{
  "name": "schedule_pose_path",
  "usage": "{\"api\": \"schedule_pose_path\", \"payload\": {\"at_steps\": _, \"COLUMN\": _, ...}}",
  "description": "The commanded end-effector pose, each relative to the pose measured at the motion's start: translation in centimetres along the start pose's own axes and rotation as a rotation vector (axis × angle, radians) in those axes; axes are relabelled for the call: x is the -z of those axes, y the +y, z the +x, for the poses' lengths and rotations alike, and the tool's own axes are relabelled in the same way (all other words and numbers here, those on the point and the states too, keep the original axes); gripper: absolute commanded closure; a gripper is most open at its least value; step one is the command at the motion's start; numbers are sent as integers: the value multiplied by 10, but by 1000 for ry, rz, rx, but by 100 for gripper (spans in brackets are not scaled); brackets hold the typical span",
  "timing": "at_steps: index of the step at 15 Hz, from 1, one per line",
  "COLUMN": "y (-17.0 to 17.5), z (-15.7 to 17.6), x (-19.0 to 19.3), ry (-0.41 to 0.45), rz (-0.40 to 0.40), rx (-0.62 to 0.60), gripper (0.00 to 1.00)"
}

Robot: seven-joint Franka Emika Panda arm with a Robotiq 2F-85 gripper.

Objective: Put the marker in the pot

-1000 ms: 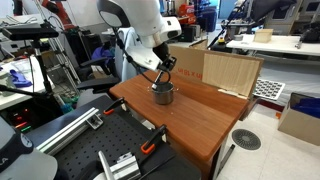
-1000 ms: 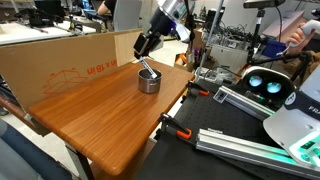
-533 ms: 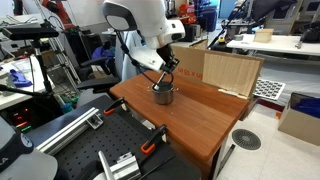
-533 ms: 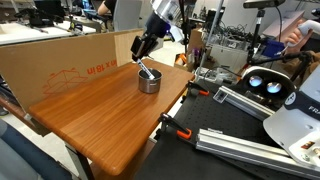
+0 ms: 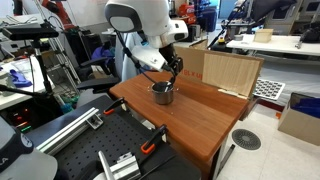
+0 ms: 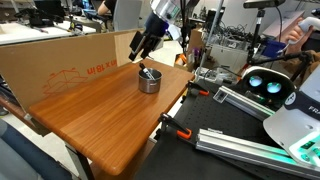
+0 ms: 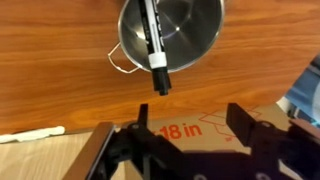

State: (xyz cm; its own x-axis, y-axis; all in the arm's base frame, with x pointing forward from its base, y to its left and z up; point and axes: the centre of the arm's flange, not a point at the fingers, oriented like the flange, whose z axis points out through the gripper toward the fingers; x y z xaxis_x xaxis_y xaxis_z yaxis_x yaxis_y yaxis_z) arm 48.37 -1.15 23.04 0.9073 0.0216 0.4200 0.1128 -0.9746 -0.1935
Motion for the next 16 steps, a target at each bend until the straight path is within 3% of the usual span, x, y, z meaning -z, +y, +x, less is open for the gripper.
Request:
{"api": "schedule_pose_path", "payload": {"at_steps": 1, "y": -1, "z": 12, "x": 8, "ry": -38, "rz": -26, "rx": -5, "gripper": 0}}
{"api": "schedule_pose_path", "payload": {"at_steps": 4, "y": 7, "z": 7, "x": 21, "ry": -73, "rz": -30, "rx": -15, "gripper": 0}}
{"api": "schedule_pose_path", "payload": {"at_steps": 9, "y": 18, "z": 9, "x": 58, "ry": -53, "rz": -30, "rx": -23, "gripper": 0}}
{"api": "schedule_pose_path", "payload": {"at_steps": 10, "y": 21, "z": 3, "x": 34, "ry": -34, "rz": -37, "rx": -21, "gripper": 0}}
{"api": "schedule_pose_path", "payload": {"at_steps": 16, "y": 21, "z": 0, "x": 46, "ry": -38, "rz": -35, "rx": -25, "gripper": 0}}
